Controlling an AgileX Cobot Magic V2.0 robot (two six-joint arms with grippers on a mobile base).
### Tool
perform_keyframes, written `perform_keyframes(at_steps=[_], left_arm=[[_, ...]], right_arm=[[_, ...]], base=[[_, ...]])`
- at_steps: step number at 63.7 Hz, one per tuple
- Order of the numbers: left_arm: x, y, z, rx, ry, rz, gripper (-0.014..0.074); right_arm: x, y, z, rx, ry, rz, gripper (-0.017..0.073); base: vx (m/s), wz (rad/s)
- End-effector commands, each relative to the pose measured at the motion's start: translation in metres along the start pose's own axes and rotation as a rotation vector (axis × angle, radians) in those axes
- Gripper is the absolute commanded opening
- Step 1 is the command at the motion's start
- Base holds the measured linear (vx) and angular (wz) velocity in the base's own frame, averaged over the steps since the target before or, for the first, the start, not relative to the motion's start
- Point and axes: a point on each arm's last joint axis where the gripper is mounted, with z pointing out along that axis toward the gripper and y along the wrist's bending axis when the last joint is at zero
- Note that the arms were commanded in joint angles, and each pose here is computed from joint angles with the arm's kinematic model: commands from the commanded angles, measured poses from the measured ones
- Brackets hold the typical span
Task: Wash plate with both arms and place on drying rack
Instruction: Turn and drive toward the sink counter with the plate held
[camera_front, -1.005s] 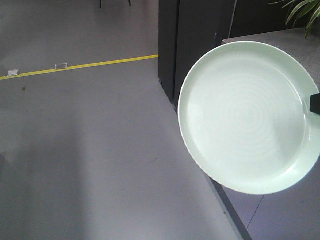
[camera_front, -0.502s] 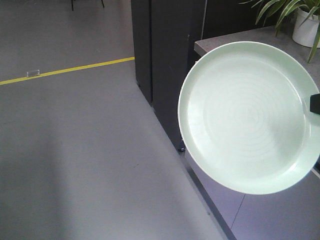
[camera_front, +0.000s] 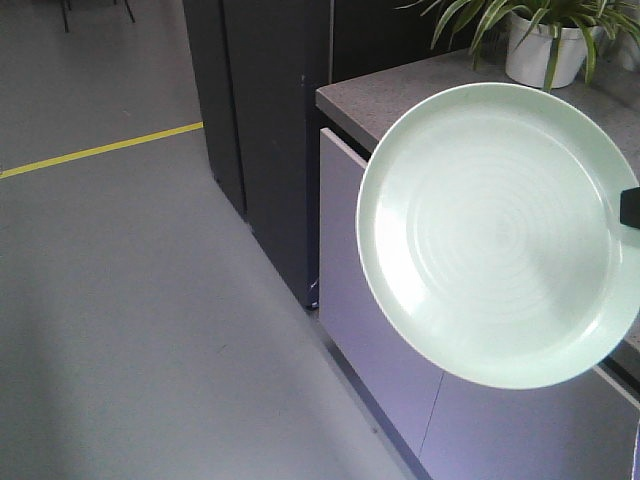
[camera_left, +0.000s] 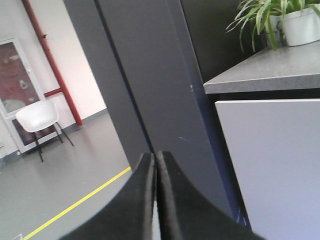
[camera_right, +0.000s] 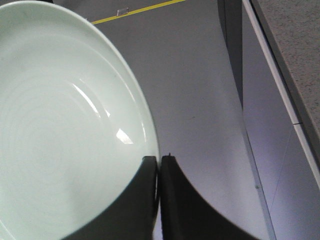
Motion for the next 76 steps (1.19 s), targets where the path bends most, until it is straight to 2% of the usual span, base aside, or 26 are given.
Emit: perform_keyframes(at_steps=[1, 76], left_arm=[[-0.0003, -0.0009, -0.0009, -0.002, -0.066, -0.015, -0.0006], [-0.0003, -0.0009, -0.0009, -0.002, -0.066, -0.015, -0.0006]], right_arm=[[-0.0096, 0.0065, -0.0061, -0.014, -0.074, -0.010, -0.0007], [-0.0096, 0.0065, -0.0061, -0.014, -0.074, -0.010, -0.0007]], base=[[0.08, -0.25], [0.07, -0.28]])
